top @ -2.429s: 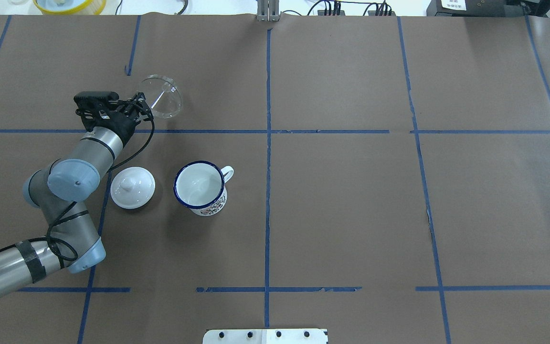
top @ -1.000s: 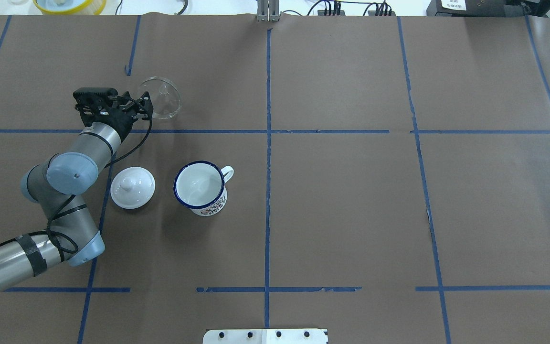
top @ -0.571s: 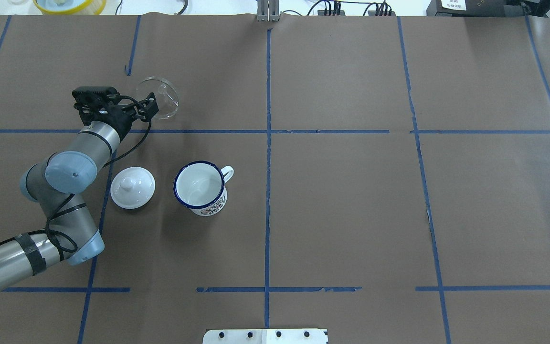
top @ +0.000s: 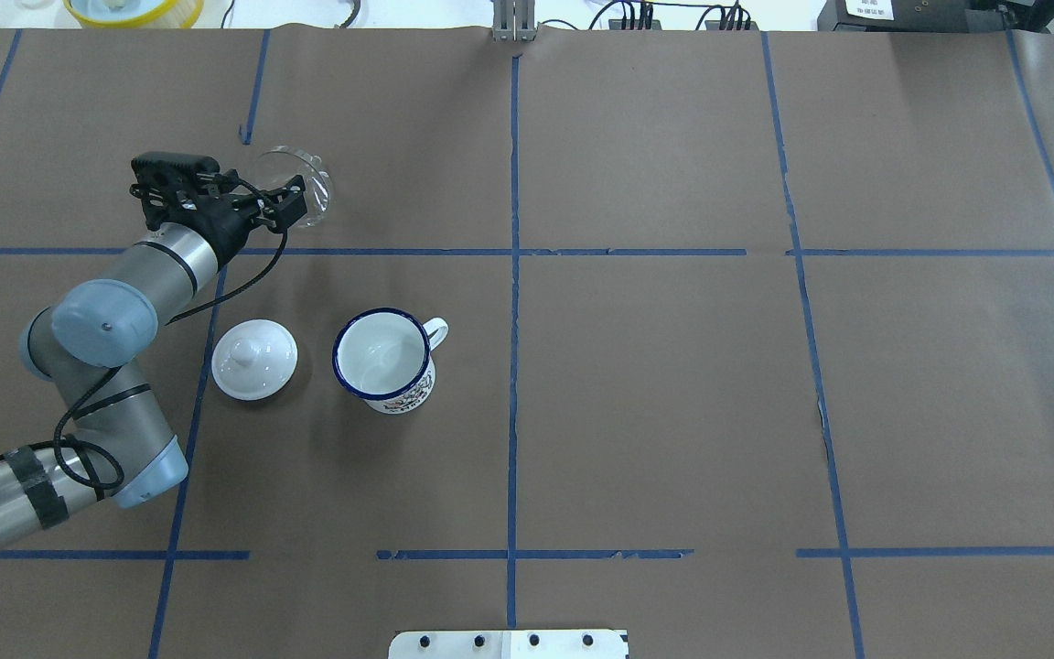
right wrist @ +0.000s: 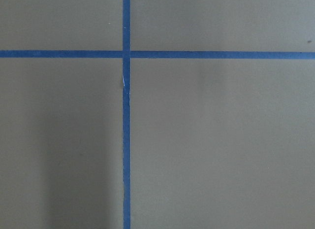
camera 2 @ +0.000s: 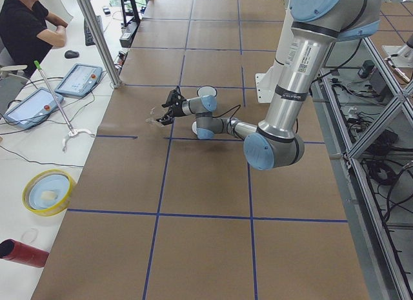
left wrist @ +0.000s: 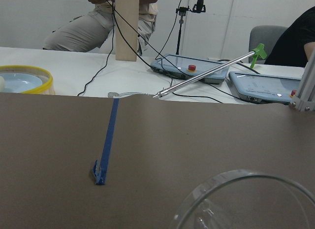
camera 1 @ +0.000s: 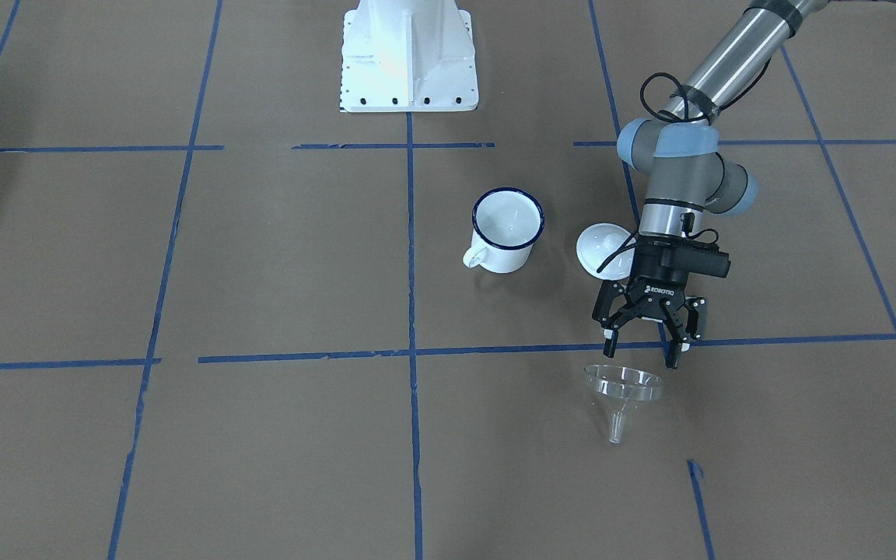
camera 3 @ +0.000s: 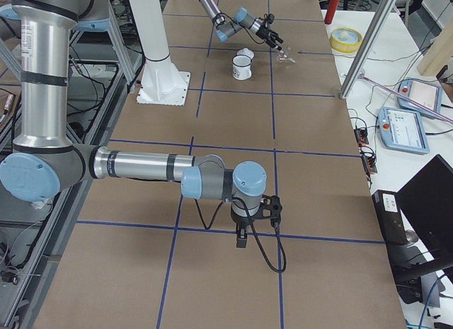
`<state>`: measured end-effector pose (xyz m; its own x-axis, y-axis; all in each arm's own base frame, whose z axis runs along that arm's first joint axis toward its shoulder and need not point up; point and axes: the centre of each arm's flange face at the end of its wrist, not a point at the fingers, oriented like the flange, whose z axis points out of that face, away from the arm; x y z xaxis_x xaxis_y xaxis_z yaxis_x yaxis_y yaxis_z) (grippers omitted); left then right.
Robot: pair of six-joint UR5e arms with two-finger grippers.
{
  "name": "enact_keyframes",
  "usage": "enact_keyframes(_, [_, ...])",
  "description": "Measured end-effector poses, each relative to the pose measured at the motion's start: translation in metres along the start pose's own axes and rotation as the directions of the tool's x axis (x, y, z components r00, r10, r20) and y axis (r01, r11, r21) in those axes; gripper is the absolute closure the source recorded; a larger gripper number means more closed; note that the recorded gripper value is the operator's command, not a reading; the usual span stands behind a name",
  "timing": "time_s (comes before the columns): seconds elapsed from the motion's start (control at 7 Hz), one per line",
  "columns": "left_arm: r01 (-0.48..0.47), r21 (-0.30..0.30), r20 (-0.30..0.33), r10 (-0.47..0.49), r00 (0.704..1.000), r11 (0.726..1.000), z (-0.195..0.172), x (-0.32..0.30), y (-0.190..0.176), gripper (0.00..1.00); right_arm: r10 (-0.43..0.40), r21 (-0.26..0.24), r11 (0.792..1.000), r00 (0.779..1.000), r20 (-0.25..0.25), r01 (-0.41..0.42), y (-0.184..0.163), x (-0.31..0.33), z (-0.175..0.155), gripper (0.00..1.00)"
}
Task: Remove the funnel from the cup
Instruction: 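Open the left gripper and draw it back from the funnel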
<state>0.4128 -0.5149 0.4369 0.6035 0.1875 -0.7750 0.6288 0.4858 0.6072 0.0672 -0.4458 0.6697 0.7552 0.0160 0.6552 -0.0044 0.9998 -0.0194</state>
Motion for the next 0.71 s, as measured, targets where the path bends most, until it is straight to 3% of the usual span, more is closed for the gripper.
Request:
enact_keyframes(0.43, [-0.01, -0.114, -0.076, 0.001, 0.997, 0.993, -0.074, -0.039, 0.0, 0.0, 0.0, -0.001, 1.0, 1.0, 0.0, 0.0, 0.0, 0.0, 0.0, 0.0])
enact_keyframes(0.71, [-0.01, -0.265, -0.113, -0.02, 0.993, 0.964, -0.11, -0.048, -0.01, 0.0, 0.0, 0.0, 1.0, 1.0, 0.0, 0.0, 0.0, 0.0, 0.0, 0.0])
